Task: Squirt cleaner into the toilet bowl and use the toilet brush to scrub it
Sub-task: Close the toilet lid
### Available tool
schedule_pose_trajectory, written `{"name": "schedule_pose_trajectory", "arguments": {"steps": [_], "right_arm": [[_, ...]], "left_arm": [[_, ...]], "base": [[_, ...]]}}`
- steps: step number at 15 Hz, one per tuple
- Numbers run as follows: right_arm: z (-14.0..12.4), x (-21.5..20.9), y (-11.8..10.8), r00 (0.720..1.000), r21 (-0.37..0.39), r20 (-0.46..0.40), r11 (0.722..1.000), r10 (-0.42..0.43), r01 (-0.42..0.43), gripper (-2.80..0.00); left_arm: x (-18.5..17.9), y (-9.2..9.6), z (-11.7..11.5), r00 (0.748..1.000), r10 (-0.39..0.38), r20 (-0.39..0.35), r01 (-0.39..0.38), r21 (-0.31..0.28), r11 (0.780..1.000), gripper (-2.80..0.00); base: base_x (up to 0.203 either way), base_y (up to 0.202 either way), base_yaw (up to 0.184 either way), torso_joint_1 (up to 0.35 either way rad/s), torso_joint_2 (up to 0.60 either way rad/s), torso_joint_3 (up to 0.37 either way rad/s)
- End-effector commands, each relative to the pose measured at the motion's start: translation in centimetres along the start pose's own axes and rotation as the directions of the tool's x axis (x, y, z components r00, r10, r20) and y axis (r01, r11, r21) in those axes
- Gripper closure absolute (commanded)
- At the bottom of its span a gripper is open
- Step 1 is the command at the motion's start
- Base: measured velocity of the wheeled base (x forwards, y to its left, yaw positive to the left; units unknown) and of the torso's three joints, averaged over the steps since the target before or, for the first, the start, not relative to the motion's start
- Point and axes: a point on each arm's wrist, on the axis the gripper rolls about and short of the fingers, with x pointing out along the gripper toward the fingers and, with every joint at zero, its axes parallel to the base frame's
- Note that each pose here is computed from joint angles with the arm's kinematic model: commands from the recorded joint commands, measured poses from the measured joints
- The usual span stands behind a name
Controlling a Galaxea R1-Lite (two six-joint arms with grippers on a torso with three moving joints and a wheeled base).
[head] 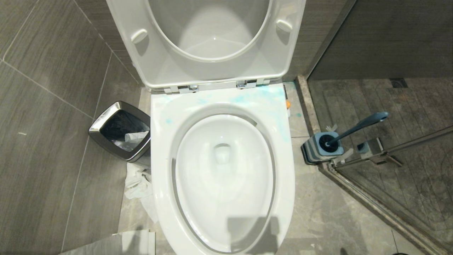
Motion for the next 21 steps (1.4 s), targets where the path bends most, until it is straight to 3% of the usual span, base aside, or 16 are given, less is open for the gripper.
{"name": "schedule_pose_trajectory", "arguments": {"steps": [1, 4, 8, 12, 13, 15, 16, 21], "right_arm": [[0.0, 0.0, 0.0, 1.0, -0.001, -0.001, 1.0, 0.001, -0.001, 0.0], [0.0, 0.0, 0.0, 1.0, -0.001, -0.001, 1.0, 0.001, -0.001, 0.0], [0.0, 0.0, 0.0, 1.0, -0.001, -0.001, 1.0, 0.0, 0.0, 0.0], [0.0, 0.0, 0.0, 1.0, -0.001, -0.001, 1.0, 0.0, 0.0, 0.0], [0.0, 0.0, 0.0, 1.0, -0.001, -0.001, 1.0, 0.0, 0.0, 0.0], [0.0, 0.0, 0.0, 1.0, -0.001, -0.001, 1.0, 0.001, -0.001, 0.0], [0.0, 0.0, 0.0, 1.0, -0.001, -0.001, 1.0, 0.001, -0.001, 0.0], [0.0, 0.0, 0.0, 1.0, -0.001, -0.001, 1.0, 0.001, -0.001, 0.0]], "left_arm": [[5.6, 0.9, 3.6, 0.997, -0.013, -0.073, 0.013, 0.001, 1.0, 0.0], [11.7, 1.7, 6.5, 0.996, -0.013, -0.084, 0.013, 0.003, 1.0, 0.0], [19.6, 2.2, 9.4, 0.999, -0.05, -0.017, 0.05, -0.008, 0.999, 0.0], [23.7, 1.8, 10.5, 0.985, -0.169, 0.038, 0.172, -0.109, 0.979, 0.0], [24.6, 1.7, 11.2, 0.98, -0.188, 0.068, 0.196, -0.152, 0.969, 0.0], [25.3, 1.5, 12.7, 0.969, -0.203, 0.144, 0.239, -0.307, 0.921, 0.0], [25.8, 1.6, 13.6, 0.958, -0.208, 0.196, 0.265, -0.336, 0.904, 0.0], [28.7, 2.0, 15.3, 0.89, -0.29, 0.352, 0.411, -0.342, 0.845, 0.0]], "base": [[0.0, 0.0, 0.0, 0.0, 0.0, 0.0], [0.0, 0.0, 0.0, 0.0, 0.0, 0.0], [0.0, 0.0, 0.0, 0.0, 0.0, 0.0], [0.0, 0.0, 0.0, 0.0, 0.0, 0.0], [0.0, 0.0, 0.0, 0.0, 0.0, 0.0], [0.0, 0.0, 0.0, 0.0, 0.0, 0.0], [0.0, 0.0, 0.0, 0.0, 0.0, 0.0], [0.0, 0.0, 0.0, 0.0, 0.0, 0.0]]}}
